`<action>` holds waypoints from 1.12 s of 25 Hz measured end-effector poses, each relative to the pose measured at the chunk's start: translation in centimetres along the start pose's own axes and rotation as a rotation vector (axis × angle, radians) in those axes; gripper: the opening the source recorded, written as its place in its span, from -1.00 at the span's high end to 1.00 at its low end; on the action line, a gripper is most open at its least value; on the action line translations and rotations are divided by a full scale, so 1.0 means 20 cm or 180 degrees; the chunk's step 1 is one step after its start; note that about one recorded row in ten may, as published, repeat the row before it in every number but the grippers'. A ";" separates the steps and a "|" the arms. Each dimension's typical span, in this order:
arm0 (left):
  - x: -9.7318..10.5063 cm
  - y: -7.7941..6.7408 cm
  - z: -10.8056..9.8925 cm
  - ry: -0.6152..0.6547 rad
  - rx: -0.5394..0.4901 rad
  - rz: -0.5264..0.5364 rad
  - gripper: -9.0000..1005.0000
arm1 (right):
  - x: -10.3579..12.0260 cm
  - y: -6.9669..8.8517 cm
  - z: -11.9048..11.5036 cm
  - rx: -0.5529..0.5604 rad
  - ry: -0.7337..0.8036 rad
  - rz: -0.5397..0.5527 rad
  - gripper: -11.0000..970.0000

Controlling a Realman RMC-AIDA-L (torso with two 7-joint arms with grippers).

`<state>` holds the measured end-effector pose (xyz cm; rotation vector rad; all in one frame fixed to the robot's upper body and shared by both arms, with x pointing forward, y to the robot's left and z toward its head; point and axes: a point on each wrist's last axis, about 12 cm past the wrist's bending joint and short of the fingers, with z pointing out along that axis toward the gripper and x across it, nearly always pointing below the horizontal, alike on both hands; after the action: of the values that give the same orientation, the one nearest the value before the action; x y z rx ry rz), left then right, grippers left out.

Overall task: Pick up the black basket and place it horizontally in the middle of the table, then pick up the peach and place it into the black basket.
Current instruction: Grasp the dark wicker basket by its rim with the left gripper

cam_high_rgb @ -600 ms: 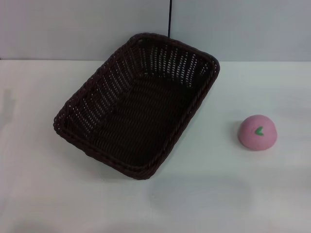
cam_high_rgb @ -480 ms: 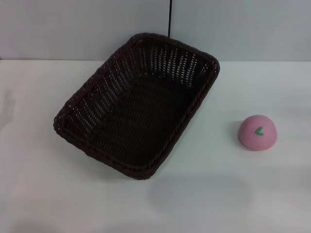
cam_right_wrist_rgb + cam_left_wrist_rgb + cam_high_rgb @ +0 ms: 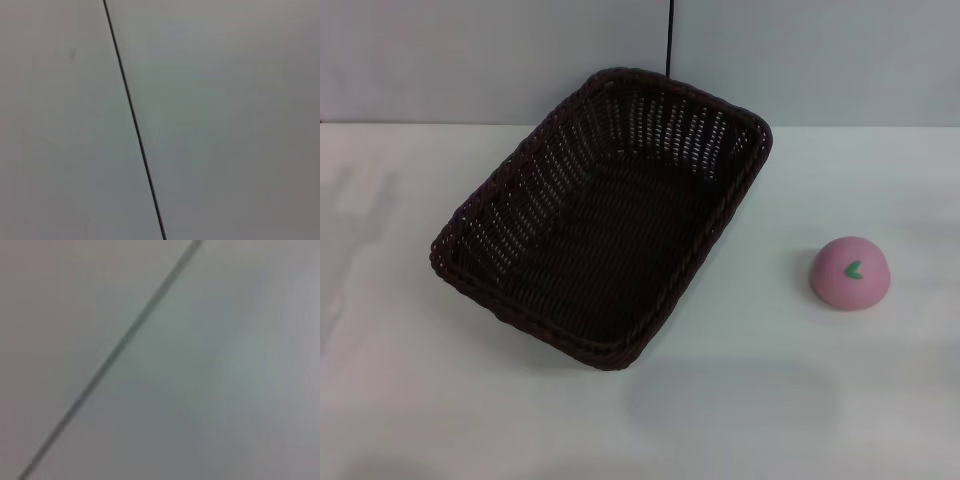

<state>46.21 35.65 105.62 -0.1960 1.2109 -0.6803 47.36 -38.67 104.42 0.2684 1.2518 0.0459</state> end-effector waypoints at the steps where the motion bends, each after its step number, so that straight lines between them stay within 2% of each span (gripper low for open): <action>1: -0.01 0.00 0.02 0.0030 0.0074 -0.0024 -0.44 | 0.00 0.00 0.00 -0.0002 0.0009 0.0004 -0.07; 4: -0.07 -0.01 0.09 0.0132 0.0354 -0.0075 -0.44 | 0.01 0.00 0.00 0.0008 0.0034 0.0011 -0.07; 6: -0.10 -0.01 0.16 0.0351 0.0569 -0.0078 -0.44 | 0.01 0.00 -0.01 0.0011 0.0040 0.0010 -0.07; 10: -0.18 0.00 0.34 0.1143 0.0865 -0.0036 -0.43 | 0.01 0.00 -0.02 0.0022 0.0058 0.0012 -0.07; 11: -0.21 -0.01 0.43 0.1528 0.0974 0.0067 -0.43 | 0.02 0.00 -0.02 0.0032 0.0076 0.0013 -0.07; 12: -0.21 -0.01 0.43 0.1528 0.0974 0.0067 -0.42 | 0.02 0.00 -0.02 0.0032 0.0076 0.0013 -0.07; 16: -0.25 -0.03 0.58 0.2206 0.1048 0.0234 -0.40 | 0.02 -0.01 -0.01 0.0047 0.0107 0.0014 -0.07; 21: -0.27 -0.06 0.70 0.2817 0.0889 0.0419 -0.38 | 0.03 -0.01 -0.02 0.0068 0.0136 0.0011 -0.07; 28: -0.27 -0.20 0.85 0.3449 0.0705 0.0556 -0.35 | 0.04 -0.02 -0.02 0.0113 0.0214 0.0016 -0.07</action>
<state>59.16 32.08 117.96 0.5341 2.1266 -0.7772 47.18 -38.81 103.42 0.3028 1.3197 0.0372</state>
